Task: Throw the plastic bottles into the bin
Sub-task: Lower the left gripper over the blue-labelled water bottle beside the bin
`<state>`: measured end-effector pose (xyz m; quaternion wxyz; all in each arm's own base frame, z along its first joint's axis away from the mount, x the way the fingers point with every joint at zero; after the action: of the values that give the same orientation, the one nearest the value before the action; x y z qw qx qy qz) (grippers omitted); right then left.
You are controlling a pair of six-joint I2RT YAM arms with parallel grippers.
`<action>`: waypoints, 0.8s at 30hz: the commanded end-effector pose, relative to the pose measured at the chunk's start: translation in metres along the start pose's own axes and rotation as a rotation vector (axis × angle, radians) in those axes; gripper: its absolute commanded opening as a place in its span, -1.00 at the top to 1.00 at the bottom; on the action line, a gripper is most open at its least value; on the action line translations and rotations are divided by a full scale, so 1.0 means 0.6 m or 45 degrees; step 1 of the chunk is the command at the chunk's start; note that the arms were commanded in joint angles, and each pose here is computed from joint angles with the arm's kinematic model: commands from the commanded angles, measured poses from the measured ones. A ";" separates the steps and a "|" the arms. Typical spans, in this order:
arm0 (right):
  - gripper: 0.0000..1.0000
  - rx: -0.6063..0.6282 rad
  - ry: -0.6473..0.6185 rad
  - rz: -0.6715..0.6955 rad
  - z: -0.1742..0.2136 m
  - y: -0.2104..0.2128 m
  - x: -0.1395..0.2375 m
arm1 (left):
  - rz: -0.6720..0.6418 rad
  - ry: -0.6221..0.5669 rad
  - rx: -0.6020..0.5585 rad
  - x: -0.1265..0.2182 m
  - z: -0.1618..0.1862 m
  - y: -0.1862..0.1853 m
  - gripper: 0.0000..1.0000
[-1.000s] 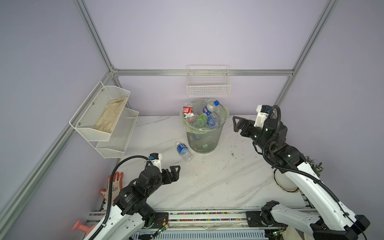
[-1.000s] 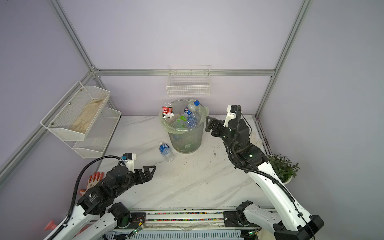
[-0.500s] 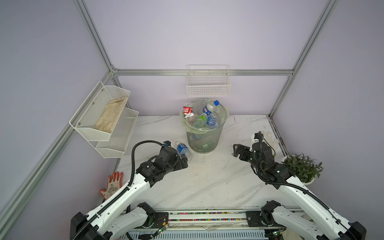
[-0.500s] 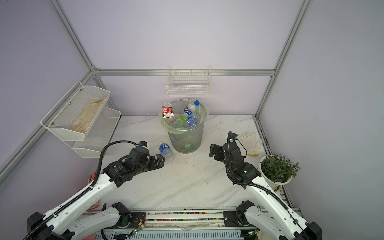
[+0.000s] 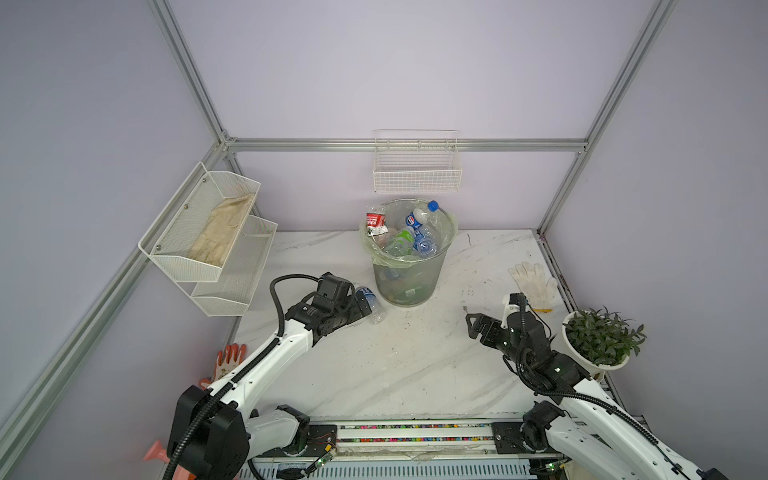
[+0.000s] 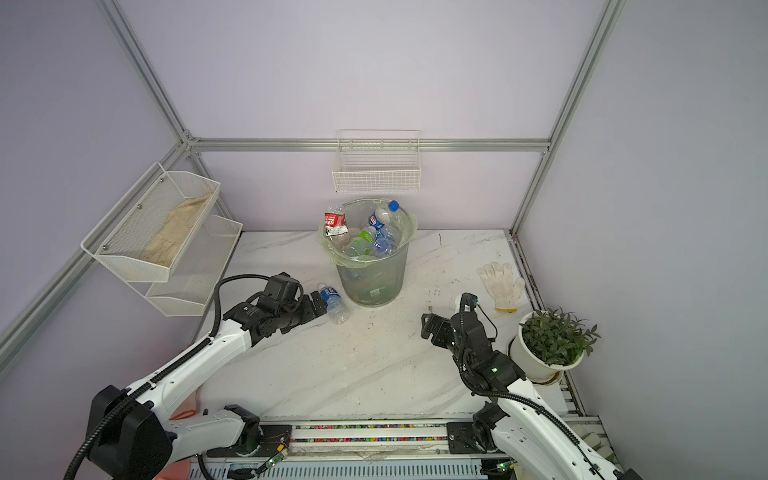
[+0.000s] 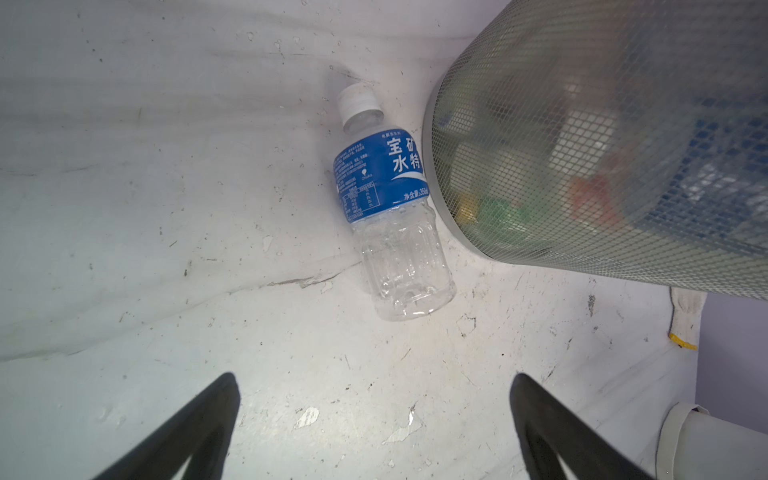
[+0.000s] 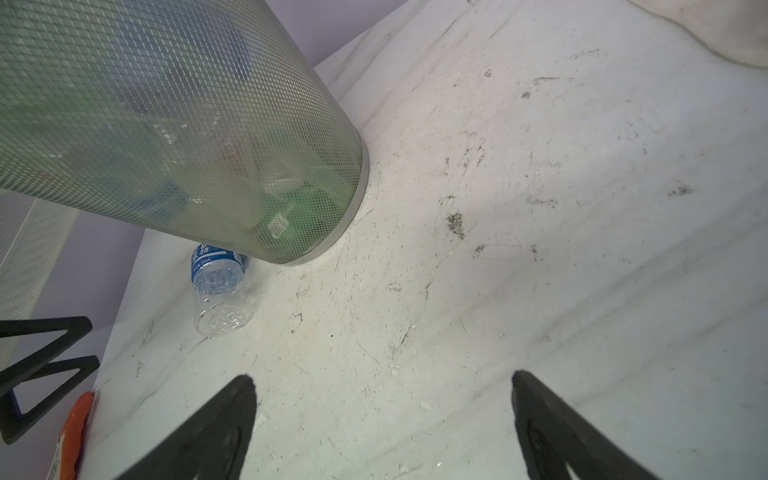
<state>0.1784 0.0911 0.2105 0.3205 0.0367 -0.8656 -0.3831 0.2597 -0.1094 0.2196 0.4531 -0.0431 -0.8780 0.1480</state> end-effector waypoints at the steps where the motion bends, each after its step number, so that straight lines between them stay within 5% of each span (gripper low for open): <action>1: -0.95 -0.057 0.004 -0.044 0.005 -0.004 0.005 | 0.119 -0.124 0.064 0.018 -0.063 -0.030 -1.00; 24: -0.95 -0.125 0.022 -0.055 0.021 -0.033 0.027 | 0.000 0.026 0.123 -0.109 -0.096 -0.031 -0.99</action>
<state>0.1560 0.0820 0.2041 0.3132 0.0538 -0.8454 -0.4293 0.3205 -0.1204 0.1704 0.5146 -0.0048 -0.8422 0.1605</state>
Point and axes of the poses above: each gripper's point midway between its finger pads, its own x axis back along the fingers, its own y axis along the line the jaws close on, z = x × y, the point moved 9 cm from there along x, back along the fingers, and after that the axes turned 15 degrees about -x, right-handed, at the moved point
